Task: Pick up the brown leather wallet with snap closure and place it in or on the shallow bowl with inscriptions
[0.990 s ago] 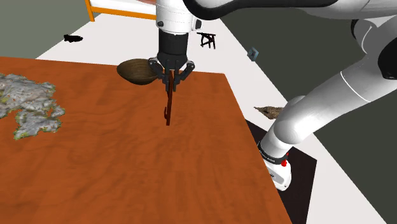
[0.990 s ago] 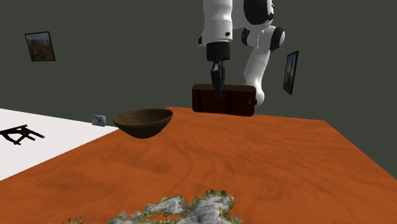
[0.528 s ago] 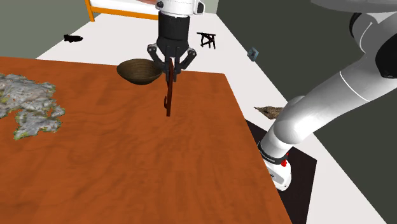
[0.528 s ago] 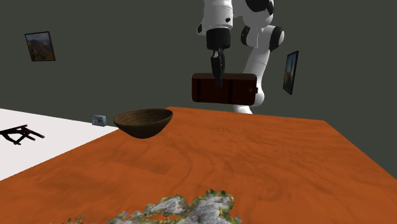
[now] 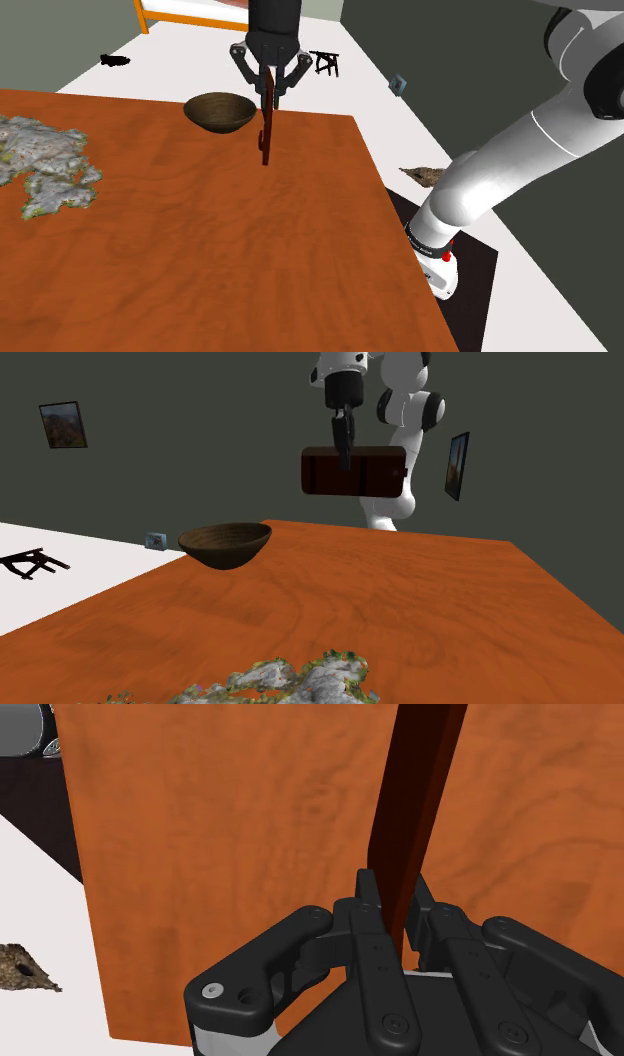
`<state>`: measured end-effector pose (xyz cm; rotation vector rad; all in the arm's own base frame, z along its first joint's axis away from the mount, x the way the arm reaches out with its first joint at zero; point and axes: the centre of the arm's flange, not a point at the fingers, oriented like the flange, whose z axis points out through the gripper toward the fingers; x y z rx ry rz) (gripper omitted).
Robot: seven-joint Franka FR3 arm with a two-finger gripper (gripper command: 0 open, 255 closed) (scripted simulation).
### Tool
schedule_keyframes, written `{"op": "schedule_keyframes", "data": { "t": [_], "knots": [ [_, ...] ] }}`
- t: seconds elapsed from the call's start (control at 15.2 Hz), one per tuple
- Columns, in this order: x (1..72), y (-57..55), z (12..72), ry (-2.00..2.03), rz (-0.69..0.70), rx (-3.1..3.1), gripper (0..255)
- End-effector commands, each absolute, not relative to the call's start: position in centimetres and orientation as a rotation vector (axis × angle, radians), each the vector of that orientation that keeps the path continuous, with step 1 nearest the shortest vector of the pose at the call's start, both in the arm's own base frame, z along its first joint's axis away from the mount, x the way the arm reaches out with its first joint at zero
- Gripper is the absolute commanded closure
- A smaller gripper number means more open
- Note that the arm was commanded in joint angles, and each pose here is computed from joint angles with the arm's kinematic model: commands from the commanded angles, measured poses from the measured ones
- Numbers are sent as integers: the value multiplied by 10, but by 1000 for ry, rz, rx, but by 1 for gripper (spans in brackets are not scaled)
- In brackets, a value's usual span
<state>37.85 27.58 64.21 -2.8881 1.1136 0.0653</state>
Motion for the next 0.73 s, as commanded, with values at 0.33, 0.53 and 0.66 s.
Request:
{"op": "schedule_keyframes", "data": {
  "t": [0.33,0.53,0.66],
  "knots": [
    [454,251,653,1114,65,-2888,255],
    [491,239,656,1114,65,-2888,255],
    [516,231,658,1114,65,-2888,255]
  ]
}}
